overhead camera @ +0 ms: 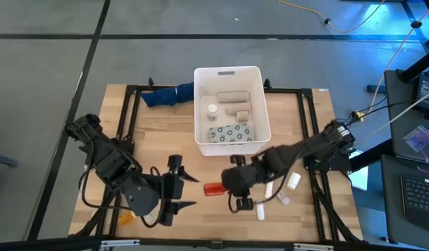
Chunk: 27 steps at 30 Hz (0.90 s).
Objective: Pick & place medical supplies in basket/bin
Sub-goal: Put the red medicine bottle into the bin
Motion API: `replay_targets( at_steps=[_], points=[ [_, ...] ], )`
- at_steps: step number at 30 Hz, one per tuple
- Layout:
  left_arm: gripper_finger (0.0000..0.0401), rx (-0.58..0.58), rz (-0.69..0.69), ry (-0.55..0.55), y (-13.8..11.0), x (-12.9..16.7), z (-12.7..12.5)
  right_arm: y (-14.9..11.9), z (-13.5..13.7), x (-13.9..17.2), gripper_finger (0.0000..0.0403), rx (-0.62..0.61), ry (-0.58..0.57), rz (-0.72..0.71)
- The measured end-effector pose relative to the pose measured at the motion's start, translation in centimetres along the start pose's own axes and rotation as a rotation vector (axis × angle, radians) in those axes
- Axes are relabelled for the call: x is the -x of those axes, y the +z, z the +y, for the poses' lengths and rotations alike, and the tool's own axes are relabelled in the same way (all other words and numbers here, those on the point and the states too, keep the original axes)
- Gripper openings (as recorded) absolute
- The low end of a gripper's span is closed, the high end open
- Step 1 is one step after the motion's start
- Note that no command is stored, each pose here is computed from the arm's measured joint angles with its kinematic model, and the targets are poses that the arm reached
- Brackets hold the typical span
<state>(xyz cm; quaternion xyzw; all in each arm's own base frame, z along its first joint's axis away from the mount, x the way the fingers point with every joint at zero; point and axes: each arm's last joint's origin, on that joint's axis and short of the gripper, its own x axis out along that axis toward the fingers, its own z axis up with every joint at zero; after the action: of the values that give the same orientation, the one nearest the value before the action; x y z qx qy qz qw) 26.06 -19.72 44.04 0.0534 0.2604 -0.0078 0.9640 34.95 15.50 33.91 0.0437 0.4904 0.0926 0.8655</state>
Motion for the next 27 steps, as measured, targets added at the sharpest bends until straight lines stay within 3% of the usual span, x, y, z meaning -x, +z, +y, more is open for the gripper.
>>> replay_targets(
  at_steps=[5,10,17,21,27],
  points=[
    [0.0269,-0.057,-0.048,0.026,0.7,-0.4,0.6,2.6,-0.3,4.3,0.0122,-0.018,0.184,-0.080],
    [0.0271,-0.263,-0.064,0.101,0.9,-0.4,0.8,4.1,-0.6,8.0,0.0122,0.009,0.361,-0.151],
    [0.0271,-0.349,-0.106,0.121,1.4,0.1,0.7,4.9,-0.5,11.1,0.0122,0.023,0.399,-0.240],
    [0.0271,-0.422,-0.104,0.130,1.4,0.1,0.6,4.9,-0.5,11.2,0.0122,0.008,0.403,-0.244],
    [0.0269,-0.432,-0.120,0.153,1.7,0.8,0.6,4.9,-0.6,10.8,0.0122,-0.004,0.386,-0.234]
  ],
)
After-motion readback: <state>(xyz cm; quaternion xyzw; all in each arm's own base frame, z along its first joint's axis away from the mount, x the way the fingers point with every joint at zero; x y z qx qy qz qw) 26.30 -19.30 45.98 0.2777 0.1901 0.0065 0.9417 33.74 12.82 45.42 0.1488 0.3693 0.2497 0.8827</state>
